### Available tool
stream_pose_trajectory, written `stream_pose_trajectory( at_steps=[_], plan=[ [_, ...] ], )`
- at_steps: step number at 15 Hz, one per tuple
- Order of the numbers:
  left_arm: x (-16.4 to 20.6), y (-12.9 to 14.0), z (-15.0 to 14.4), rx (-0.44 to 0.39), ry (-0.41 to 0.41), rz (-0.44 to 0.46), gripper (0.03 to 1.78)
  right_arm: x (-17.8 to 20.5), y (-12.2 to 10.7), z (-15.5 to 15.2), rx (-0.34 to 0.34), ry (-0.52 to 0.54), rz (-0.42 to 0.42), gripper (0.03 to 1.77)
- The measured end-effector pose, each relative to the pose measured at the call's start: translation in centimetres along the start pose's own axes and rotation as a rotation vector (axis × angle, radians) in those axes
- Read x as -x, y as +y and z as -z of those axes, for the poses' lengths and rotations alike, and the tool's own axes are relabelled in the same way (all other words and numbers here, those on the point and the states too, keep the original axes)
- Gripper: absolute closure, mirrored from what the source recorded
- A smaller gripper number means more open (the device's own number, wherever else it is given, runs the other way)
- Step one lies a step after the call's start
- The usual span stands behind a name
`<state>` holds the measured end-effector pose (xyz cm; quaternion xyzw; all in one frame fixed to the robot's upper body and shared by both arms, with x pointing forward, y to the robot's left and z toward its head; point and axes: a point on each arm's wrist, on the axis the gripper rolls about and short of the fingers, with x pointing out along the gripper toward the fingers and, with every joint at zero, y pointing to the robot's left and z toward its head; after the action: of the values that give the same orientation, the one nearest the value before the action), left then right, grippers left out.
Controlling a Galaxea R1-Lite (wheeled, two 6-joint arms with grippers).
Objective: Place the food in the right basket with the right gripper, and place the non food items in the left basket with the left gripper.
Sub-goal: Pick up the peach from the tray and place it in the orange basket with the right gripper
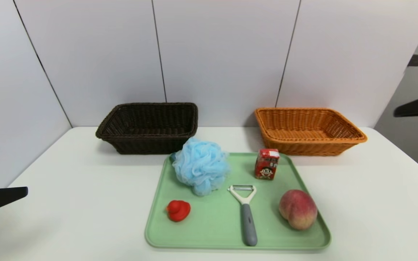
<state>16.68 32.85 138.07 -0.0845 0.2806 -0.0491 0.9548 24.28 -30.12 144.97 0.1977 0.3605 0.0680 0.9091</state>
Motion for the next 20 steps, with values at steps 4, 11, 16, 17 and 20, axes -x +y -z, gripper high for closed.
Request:
stream_pose_trajectory(
  at_steps=[4,11,16,17,20],
  plan=[
    [-0.9,-0.5,-0.1,0.036,0.045,0.047,0.12,-5.8,3.9,-0.6,-0.214,0.352,0.168,0.09],
    [-1.6,-0.7,-0.1,0.021,0.059,0.069,0.12,-14.8,6.1,1.4,-0.241,0.626,0.360,0.09],
    [-1.8,-0.6,0.2,0.017,0.072,0.068,0.12,-18.9,6.3,2.5,-0.253,0.726,0.421,0.09],
    [-1.8,-0.6,0.3,0.017,0.072,0.068,0.12,-19.7,6.2,2.7,-0.263,0.739,0.439,0.09],
    [-1.8,-0.6,0.4,0.016,0.074,0.068,0.12,-21.2,5.7,3.1,-0.272,0.779,0.490,0.09]
  ],
)
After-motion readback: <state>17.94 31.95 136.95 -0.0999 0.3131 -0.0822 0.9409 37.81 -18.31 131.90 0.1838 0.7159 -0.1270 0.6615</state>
